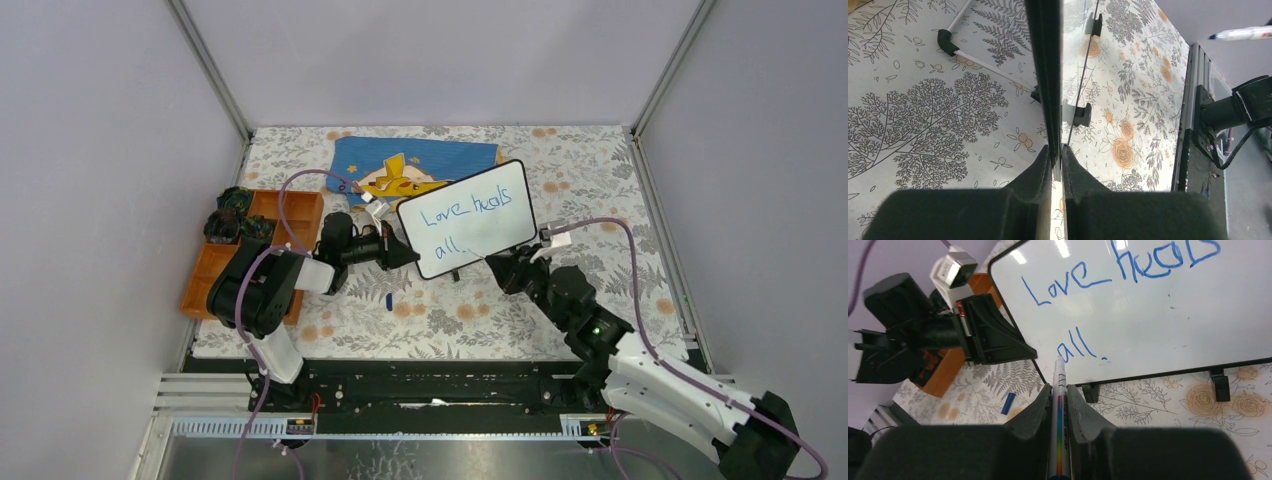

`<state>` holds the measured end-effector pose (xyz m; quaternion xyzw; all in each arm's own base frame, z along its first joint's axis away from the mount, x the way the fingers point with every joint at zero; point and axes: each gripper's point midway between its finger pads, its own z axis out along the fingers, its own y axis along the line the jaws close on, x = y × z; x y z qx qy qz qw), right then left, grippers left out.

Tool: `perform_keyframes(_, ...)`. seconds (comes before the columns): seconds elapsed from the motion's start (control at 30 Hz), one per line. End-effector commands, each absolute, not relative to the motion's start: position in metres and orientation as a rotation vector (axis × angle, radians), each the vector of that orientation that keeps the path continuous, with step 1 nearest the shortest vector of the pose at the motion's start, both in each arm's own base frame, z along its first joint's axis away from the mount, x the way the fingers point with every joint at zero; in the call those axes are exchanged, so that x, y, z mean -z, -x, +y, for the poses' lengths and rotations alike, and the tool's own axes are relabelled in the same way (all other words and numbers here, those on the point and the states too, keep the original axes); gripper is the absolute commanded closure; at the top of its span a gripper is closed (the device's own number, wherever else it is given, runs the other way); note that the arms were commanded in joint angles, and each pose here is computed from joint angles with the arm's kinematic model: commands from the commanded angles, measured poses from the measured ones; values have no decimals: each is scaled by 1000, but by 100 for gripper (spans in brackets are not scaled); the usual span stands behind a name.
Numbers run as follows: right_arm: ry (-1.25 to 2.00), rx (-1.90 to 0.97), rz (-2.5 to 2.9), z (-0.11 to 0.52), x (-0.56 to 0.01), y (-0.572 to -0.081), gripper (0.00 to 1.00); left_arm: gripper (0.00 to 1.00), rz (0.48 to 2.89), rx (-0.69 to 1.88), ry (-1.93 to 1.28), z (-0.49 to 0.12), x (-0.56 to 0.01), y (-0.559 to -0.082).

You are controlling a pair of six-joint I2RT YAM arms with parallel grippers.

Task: Write a sentence on the whiteboard

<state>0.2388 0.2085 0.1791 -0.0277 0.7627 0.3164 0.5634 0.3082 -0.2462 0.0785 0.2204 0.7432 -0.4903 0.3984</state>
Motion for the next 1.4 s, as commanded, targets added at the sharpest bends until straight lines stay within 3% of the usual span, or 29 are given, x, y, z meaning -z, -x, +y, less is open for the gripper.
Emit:
perform_keyframes(0.0, 126, -765, 1780, 199, -198, -221, 100, 100, 1930, 1198, -568, -245, -65, -303)
perform_keyframes(0.43, 156, -776, 1732, 181, -215, -200, 100, 100, 1945, 1210, -578, -247, -62, -300)
perform_keyframes(0.57, 148, -761, 1726, 177, -214, -201, 100, 92, 1950, 1210, -575, -247, -62, -299)
perform_keyframes(1.2, 123, -758, 1694, 168, -222, -197, 100, 38, 1949, 1057, -507, -227, -81, -294)
perform_keyframes(1.37, 116, -778, 1666, 167, -227, -195, 100, 6, 1969, 960, -457, -213, -88, -291)
